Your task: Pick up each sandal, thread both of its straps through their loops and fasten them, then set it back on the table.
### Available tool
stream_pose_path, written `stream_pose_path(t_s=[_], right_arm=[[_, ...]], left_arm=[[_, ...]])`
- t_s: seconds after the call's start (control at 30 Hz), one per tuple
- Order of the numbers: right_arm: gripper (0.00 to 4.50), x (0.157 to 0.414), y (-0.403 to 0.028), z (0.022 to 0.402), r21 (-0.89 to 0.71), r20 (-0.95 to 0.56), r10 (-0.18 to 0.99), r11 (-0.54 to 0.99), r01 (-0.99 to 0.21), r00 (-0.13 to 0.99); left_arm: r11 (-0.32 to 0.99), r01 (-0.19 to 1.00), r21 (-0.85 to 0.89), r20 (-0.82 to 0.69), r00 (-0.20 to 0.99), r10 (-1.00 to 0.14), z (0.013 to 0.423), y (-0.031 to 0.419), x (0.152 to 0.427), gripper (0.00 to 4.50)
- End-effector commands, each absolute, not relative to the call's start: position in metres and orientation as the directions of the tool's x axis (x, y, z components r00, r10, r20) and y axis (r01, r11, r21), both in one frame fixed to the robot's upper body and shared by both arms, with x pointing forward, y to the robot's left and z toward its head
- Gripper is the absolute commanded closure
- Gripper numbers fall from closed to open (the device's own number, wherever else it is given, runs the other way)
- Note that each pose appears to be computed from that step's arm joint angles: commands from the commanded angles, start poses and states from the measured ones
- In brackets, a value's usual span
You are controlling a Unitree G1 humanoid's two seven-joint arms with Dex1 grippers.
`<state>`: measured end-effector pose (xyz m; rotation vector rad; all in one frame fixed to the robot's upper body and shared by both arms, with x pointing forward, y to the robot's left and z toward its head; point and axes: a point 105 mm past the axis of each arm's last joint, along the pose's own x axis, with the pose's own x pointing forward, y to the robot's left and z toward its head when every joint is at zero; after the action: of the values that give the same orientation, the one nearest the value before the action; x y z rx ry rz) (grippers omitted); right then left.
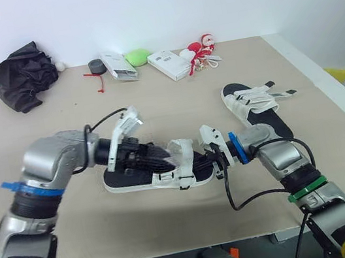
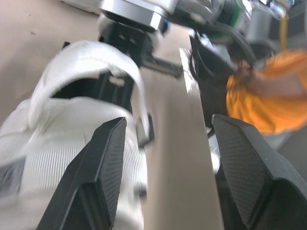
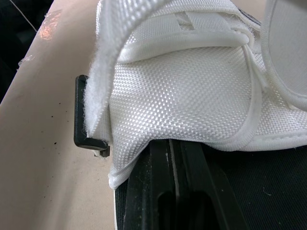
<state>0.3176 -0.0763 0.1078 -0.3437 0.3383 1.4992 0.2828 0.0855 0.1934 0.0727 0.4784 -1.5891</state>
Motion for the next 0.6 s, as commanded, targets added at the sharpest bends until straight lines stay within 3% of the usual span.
stream_pose_path(t_s=[0.03,0.1,0.23,0.33,0.6], right_arm=[[4.50,0.316,-0.085,0.090,0.037,-0.475,0.879,0.080,-0.996,0.053],[4.50,0.316,-0.085,0.090,0.037,-0.473,0.879,0.081,-0.996,0.054],[4.50,0.316,-0.084,0.090,0.039,-0.470,0.881,0.081,-0.996,0.053],[4.50,0.316,-0.084,0.089,0.041,-0.470,0.881,0.080,-0.996,0.051],[4.50,0.315,-0.084,0.090,0.046,-0.471,0.881,0.076,-0.996,0.046]], left_arm=[[-0.159,0.984,-0.082,-0.303,-0.177,-0.937,0.212,0.084,0.257,1.57],[-0.165,0.985,-0.056,-0.324,-0.175,-0.930,0.195,0.083,0.247,1.57],[-0.024,0.997,-0.070,-0.375,-0.048,-0.926,0.158,0.080,0.250,1.57],[0.021,0.995,-0.098,-0.388,-0.019,-0.922,0.141,0.080,0.245,1.57],[0.245,0.967,-0.071,-0.381,0.200,-0.903,0.115,0.069,0.266,1.57]])
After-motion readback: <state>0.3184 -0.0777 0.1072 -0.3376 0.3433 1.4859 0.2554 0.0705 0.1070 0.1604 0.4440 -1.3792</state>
